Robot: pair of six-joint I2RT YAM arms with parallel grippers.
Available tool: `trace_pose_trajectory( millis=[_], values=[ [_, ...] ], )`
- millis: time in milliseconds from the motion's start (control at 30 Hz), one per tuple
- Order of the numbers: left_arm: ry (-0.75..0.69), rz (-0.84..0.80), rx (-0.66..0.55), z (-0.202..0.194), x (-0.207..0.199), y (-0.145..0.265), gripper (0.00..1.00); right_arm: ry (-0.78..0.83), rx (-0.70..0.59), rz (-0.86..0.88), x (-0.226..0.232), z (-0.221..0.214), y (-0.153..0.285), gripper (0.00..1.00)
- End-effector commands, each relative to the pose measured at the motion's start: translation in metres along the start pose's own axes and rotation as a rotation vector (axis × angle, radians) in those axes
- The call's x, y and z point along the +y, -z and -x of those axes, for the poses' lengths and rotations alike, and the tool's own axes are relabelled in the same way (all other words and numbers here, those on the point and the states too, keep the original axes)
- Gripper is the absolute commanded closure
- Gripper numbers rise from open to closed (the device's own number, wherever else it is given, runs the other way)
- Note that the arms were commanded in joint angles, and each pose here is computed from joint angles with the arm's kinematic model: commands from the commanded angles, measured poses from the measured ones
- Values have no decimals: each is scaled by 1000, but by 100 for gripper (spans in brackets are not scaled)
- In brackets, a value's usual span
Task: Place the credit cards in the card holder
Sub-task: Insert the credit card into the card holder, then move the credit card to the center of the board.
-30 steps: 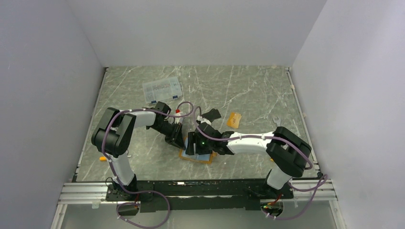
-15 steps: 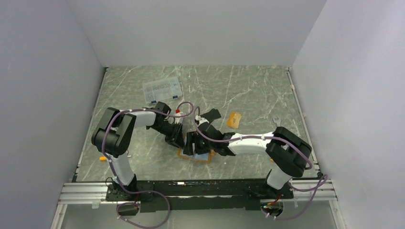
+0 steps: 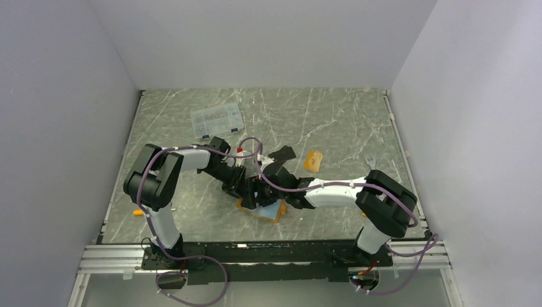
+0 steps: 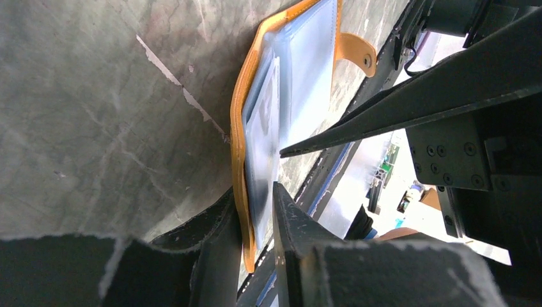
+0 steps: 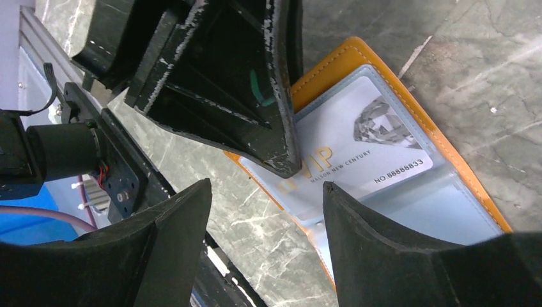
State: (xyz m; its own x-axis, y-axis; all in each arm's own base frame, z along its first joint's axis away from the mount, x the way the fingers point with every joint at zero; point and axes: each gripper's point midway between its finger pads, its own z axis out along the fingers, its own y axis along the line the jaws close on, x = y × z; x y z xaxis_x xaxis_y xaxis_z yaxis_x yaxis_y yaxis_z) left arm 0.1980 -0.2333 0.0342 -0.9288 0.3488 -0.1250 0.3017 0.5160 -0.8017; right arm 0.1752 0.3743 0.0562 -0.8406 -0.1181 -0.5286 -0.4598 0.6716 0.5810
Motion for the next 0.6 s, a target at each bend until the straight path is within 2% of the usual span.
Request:
trace_pose_trajectory(
  millis=[0,100,167,200,233,267,433,567],
  values=[
    [-37,-34,3,7,-8,1,73,34,-86,72,22,26,7,33],
    [-50,-15,4,8,-7,4,72,11,-125,48,12,30,23,33],
    [-47,-8,-2,10,-8,8,61,-20,-153,32,0,33,39,31],
    [-62,-5,-7,13,-8,10,41,-34,-164,24,-5,33,46,30],
    [-79,-10,-10,14,-9,13,6,-47,-177,12,-10,34,54,30],
    [-90,-9,-15,16,-10,16,1,-60,-178,-3,-17,32,58,29],
    [-189,25,-42,22,-23,34,1,-107,-183,-51,-38,25,75,29],
    [-236,70,-23,22,-27,46,1,-124,-217,-84,-50,43,89,29]
  ],
)
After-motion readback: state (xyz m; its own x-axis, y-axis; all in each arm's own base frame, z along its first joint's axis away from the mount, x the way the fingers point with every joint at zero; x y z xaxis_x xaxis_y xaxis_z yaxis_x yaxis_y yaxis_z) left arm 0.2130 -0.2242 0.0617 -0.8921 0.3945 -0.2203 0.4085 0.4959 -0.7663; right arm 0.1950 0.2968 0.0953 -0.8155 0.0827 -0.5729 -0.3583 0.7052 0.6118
